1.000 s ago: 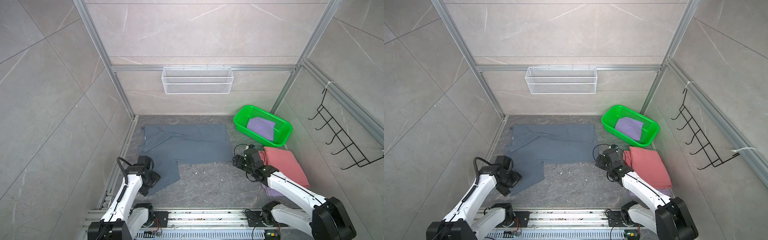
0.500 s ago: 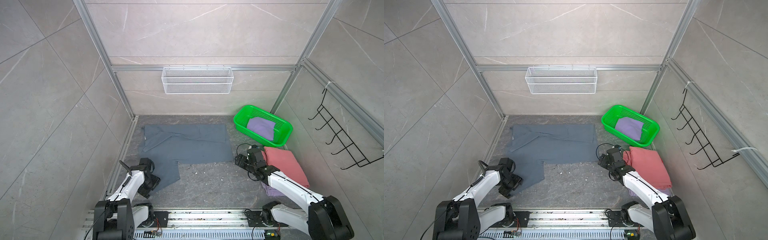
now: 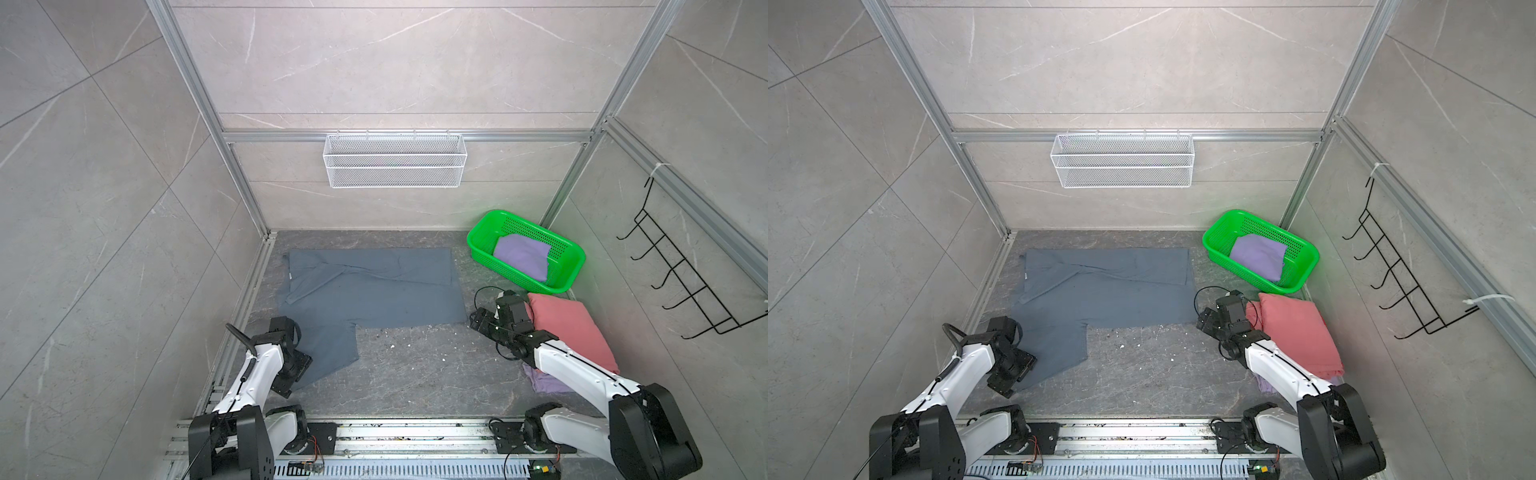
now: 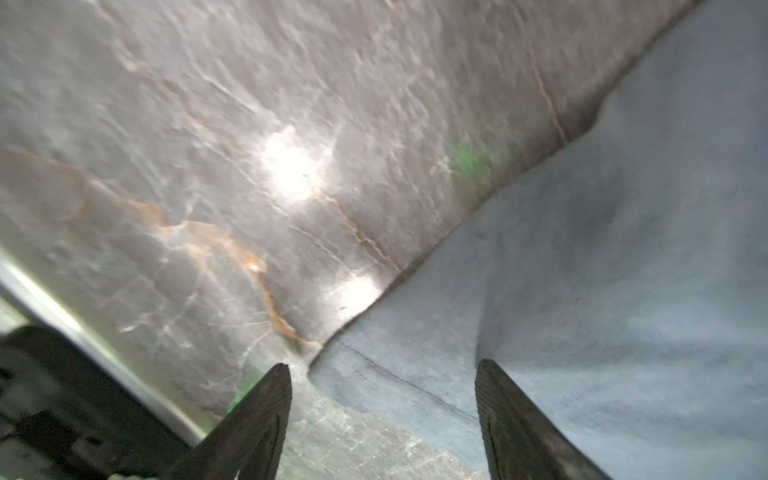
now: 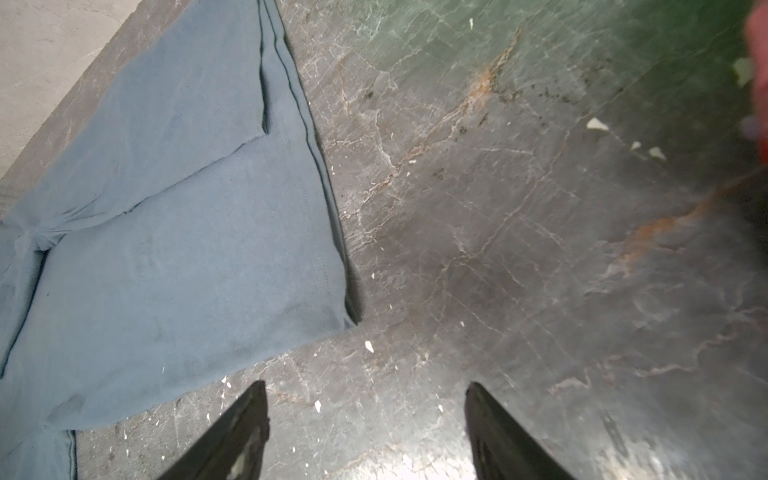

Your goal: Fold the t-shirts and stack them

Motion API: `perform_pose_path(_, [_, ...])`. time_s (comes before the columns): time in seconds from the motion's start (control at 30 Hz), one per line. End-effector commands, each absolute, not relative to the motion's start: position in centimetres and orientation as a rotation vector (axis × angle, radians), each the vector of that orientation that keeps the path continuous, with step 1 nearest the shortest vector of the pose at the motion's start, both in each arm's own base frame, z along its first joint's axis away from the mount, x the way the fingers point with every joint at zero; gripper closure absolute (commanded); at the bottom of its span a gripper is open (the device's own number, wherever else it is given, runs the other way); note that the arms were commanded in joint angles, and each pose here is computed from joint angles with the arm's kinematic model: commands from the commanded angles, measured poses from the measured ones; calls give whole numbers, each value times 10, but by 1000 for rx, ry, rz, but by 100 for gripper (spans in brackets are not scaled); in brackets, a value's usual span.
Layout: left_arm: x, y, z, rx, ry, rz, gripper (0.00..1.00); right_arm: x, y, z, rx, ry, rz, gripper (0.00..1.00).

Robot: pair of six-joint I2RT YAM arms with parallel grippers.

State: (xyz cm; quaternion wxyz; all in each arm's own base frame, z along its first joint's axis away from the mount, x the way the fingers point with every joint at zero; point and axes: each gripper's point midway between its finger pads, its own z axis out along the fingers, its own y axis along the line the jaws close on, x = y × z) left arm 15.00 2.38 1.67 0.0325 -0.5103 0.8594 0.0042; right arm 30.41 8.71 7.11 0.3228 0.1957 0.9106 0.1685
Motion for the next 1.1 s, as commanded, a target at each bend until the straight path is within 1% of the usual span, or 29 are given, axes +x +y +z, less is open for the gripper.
perform_pose_path(0.0, [148, 11, 4, -1594, 2663, -101, 31, 304, 83, 70, 528, 2394, 430, 25])
perform_pose_path(0.17, [147, 13, -2, -1589, 2643, -96, 41, 302, 81, 68, 546, 2426, 412, 24])
perform_pose_path(0.23, [149, 15, 1, -1573, 2624, -97, 50, 299, 83, 66, 549, 2443, 417, 24])
perform_pose_path(0.3, [152, 15, 5, -1561, 2602, -113, 63, 295, 82, 62, 562, 2465, 413, 24])
perform_pose_path(0.4, [153, 13, 9, -1546, 2577, -155, 77, 287, 86, 55, 584, 2502, 442, 26])
perform_pose_path(0.43, [155, 12, 10, -1540, 2564, -175, 80, 285, 87, 52, 594, 2510, 451, 27])
perform_pose_path(0.53, [162, 8, 16, -1504, 2525, -241, 94, 281, 92, 42, 617, 2540, 457, 28])
perform_pose_path(0.57, [163, 8, 18, -1489, 2517, -257, 100, 280, 94, 39, 619, 2549, 450, 28])
perform_pose_path(0.67, [167, 4, 22, -1454, 2489, -311, 100, 285, 103, 33, 587, 2566, 386, 29])
perform_pose_path(0.77, [173, 0, 26, -1421, 2455, -379, 100, 298, 116, 29, 563, 2563, 378, 29])
perform_pose_path(0.93, [179, 0, 36, -1338, 2442, -392, 100, 311, 126, 15, 634, 2568, 370, 30])
perform_pose_path(1.07, [186, 2, 49, -1278, 2421, -395, 100, 312, 130, 8, 699, 2582, 348, 34])
